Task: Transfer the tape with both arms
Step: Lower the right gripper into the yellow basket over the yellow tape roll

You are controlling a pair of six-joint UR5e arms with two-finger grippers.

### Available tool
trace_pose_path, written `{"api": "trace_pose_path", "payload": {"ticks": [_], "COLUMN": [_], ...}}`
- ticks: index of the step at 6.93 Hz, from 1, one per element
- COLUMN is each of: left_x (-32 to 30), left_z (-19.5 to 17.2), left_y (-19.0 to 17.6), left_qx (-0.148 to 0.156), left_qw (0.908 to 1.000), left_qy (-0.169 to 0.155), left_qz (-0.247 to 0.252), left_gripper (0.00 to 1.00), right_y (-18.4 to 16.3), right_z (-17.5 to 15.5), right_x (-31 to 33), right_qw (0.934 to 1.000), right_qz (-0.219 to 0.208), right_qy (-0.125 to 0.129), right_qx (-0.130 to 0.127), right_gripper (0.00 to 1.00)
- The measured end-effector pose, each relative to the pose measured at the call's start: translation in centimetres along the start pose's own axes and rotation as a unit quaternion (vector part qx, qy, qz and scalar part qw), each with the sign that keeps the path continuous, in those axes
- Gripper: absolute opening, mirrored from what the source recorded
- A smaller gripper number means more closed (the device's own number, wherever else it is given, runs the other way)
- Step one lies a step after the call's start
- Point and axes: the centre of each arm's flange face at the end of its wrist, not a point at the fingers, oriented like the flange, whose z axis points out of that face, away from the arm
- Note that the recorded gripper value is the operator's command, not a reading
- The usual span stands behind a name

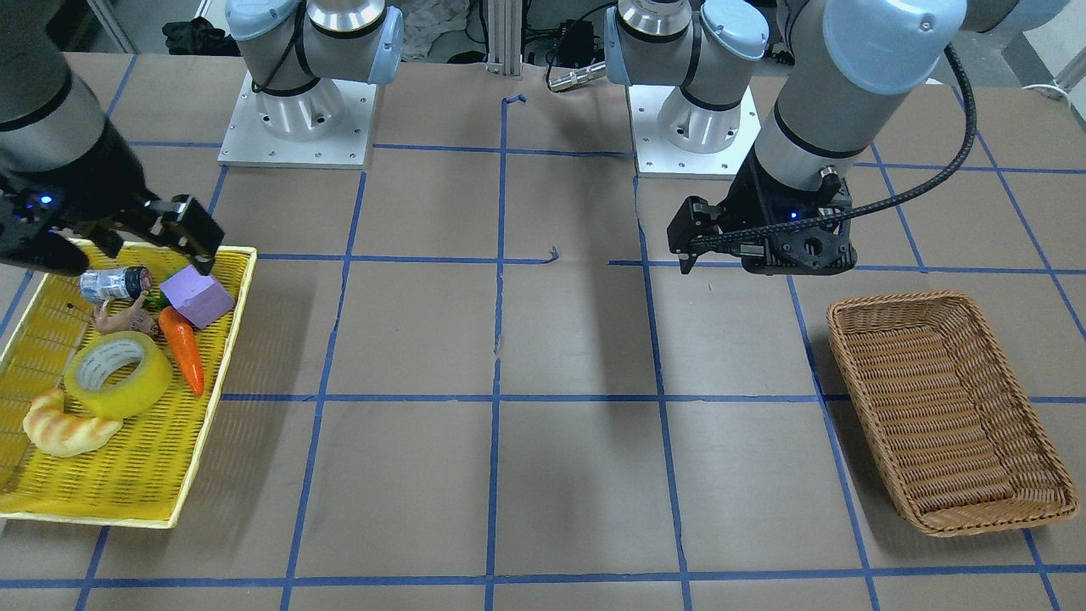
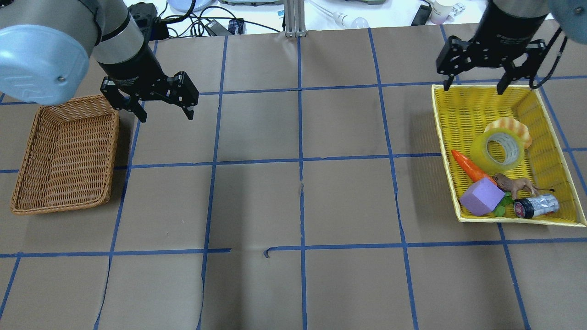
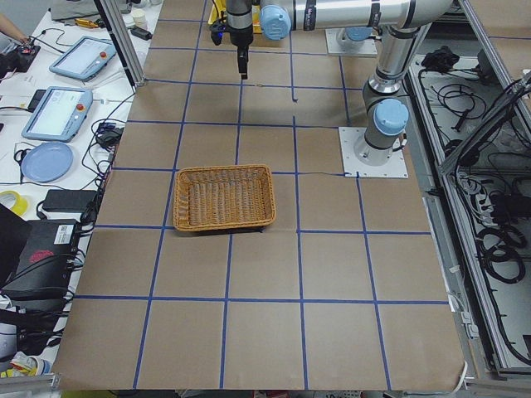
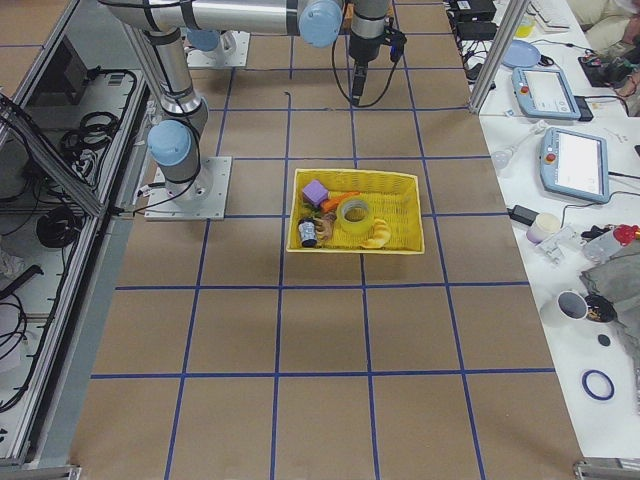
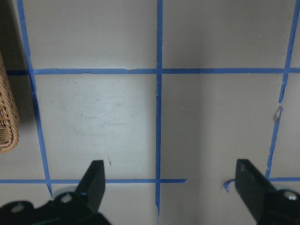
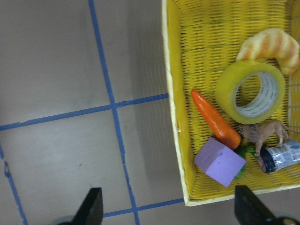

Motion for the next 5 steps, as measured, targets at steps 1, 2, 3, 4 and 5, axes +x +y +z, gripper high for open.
{"api": "trace_pose_path", "payload": {"ticks": [1,2,3,4,5], "left_x": [0.0,0.0,-0.1,-0.3,-0.4], "left_z": [0.1,0.1,0.2,0.1,0.1], "left_y": [0.0,-0.1,-0.1,-0.2,-0.2], "left_qx": [-0.001,-0.001,-0.002,-0.001,0.000], "left_qw": [1.0000,1.0000,1.0000,1.0000,1.0000], "left_qy": [0.000,0.000,0.000,0.000,0.001], "left_qz": [0.000,0.000,-0.001,-0.002,-0.004], "left_gripper": [1.00,1.00,1.00,1.00,1.00], "right_y": [-2.1,-3.5,-4.2,-4.4,-4.6], "right_z": [3.2,7.5,12.0,15.8,18.6], "right_x": [4.6,7.5,8.6,8.9,8.9], "right_qw": [0.9992,0.9972,0.9945,0.9915,0.9892], "right_qz": [0.041,0.074,0.103,0.127,0.144], "right_qy": [0.000,-0.001,-0.002,-0.002,-0.003], "right_qx": [-0.001,0.006,0.020,0.029,0.026], "right_gripper": [1.00,1.00,1.00,1.00,1.00]}}
